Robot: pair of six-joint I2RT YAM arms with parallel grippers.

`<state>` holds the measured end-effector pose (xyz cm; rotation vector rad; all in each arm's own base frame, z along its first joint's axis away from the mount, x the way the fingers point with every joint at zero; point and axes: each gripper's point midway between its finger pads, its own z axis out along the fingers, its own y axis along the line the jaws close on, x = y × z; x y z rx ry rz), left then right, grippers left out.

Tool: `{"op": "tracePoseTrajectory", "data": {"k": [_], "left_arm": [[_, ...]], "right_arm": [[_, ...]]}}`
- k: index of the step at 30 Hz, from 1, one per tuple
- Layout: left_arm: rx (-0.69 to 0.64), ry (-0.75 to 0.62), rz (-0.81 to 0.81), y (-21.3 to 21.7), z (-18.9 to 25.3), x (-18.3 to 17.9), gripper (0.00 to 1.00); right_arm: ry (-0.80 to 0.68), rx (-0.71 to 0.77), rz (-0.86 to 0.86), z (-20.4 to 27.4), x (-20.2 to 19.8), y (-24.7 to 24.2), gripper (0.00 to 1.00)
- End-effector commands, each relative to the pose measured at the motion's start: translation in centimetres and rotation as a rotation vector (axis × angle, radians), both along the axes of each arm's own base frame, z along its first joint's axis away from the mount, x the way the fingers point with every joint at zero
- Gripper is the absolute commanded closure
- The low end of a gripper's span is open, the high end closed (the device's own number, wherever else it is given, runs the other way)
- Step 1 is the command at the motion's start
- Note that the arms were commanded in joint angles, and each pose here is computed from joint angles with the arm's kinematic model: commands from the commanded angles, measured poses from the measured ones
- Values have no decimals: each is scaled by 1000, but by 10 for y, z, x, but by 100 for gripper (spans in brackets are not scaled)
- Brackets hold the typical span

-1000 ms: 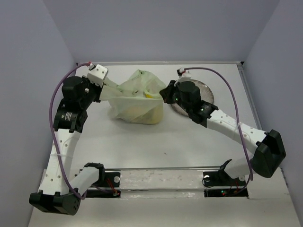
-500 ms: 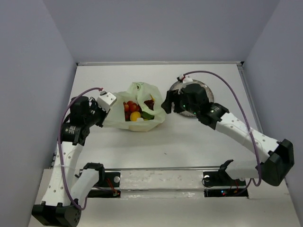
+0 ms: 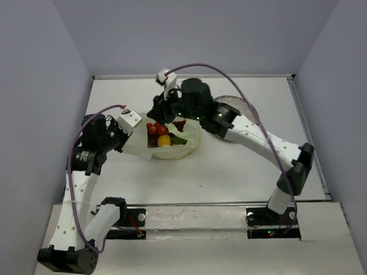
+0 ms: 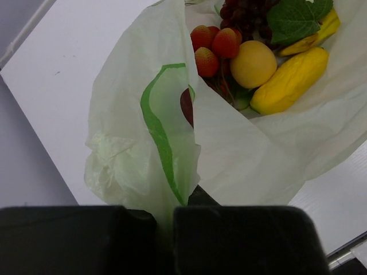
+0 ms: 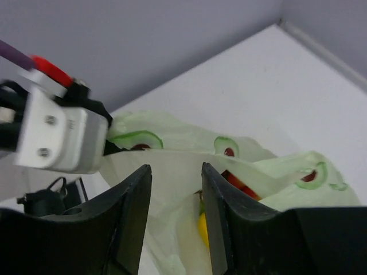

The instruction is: Take the fake fruits out of the plastic bag

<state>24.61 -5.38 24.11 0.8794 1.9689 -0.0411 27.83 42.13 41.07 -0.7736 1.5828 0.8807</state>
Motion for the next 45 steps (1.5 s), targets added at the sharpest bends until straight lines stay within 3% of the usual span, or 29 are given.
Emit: {"op": "tracePoseTrajectory", "data": {"k": [1,6,11,17,20,21,23,24,29,32,40,41,42,45], "left_arm": [[27,-5,43,9,1,3,91],[27,-20,106,17,5,6,91],[84,-26,210,37,-8,9,90],[112,6,170,36,-18,2,88],[137,23,82,29,-24,-11,84],[138,28,64,27,-25,-14,83],[142,20,58,28,-26,-16,81],[145,15,64,29,-26,-16,81],[120,15,59,25,-21,-14,81],[105,-5,40,20,-16,-15,80],[94,11,65,21,-25,-8,80],[93,13,68,21,-26,-7,80],[91,11,69,21,-25,-6,80],[83,13,53,18,-25,-6,80]], "right_arm": [[183,-261,101,-116,-2,29,57],[284,-397,129,-196,-3,34,67],[319,-572,12,-276,1,3,67],[220,-771,-79,-340,-15,-21,60],[154,-787,-83,-346,-31,-17,39],[142,-755,-95,-340,-28,-13,27],[120,-715,-118,-327,-21,-6,18],[96,-717,-137,-323,-15,-4,7],[8,-771,-172,-324,9,9,0],[3,-859,-161,-350,13,9,0],[57,-900,-146,-377,23,12,4],[67,-903,-151,-379,27,10,10],[73,-909,-144,-382,25,9,26],[74,-901,-132,-374,23,9,49]]}}
